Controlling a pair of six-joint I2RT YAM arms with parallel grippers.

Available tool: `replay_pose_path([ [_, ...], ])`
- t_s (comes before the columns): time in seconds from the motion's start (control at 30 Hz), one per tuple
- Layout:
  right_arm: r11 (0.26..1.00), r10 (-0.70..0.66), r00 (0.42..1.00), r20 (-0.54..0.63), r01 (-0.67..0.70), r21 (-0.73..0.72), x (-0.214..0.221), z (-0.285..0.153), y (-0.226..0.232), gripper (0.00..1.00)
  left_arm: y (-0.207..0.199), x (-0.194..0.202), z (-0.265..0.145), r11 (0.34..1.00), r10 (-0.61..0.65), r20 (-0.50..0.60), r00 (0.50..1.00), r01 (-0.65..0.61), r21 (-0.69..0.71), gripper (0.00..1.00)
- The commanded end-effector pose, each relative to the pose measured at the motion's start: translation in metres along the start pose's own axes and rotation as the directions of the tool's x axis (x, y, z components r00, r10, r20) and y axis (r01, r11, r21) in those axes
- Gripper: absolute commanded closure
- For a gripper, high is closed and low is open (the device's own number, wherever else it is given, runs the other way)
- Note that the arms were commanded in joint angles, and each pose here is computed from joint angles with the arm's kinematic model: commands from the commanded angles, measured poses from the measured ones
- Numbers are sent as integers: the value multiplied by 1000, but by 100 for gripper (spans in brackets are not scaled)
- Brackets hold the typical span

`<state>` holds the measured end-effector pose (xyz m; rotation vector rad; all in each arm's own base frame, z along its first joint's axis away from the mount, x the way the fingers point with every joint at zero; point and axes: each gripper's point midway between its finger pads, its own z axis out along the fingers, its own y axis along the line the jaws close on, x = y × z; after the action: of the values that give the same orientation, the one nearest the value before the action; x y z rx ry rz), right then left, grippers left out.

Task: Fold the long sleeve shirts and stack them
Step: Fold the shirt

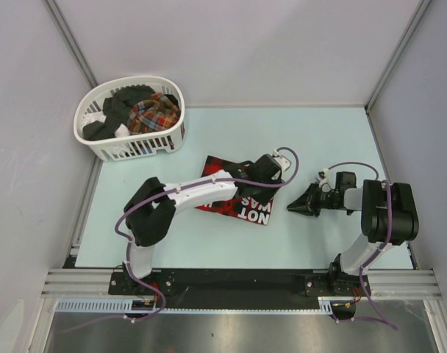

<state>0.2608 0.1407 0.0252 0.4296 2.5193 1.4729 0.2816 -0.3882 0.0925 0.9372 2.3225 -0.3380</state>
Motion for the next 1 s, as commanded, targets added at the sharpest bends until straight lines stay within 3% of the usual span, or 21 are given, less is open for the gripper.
replay_pose_path([
  [0.0,999,5,999,37,-6,32,-2,-24,-10,80,-21,-10,3,997,68,25,997,-67,-29,44],
  [0.43,999,34,998,48,-33,-13,-5,-16,-8,68,-29,22,35,967,190,-101,977,-204,-153,46],
  [0.53,999,35,998,43,-34,-15,-4,-16,-7,67,-26,22,32,970,185,-96,978,-197,-139,57],
  [0.57,999,35,999,42,-34,-15,-3,-16,-8,67,-30,21,30,977,176,-90,980,-185,-107,66],
  [0.73,1000,25,999,34,-25,-14,-3,-14,-6,67,-26,15,13,998,68,-44,997,-68,7,89],
  [0.83,1000,9,1000,25,-8,-26,-2,-10,-2,66,-24,13,6,998,17,-27,999,-15,64,87],
  [0.97,999,-8,1000,0,8,-49,2,-3,8,67,-33,16,6,984,-27,-60,998,37,174,72],
])
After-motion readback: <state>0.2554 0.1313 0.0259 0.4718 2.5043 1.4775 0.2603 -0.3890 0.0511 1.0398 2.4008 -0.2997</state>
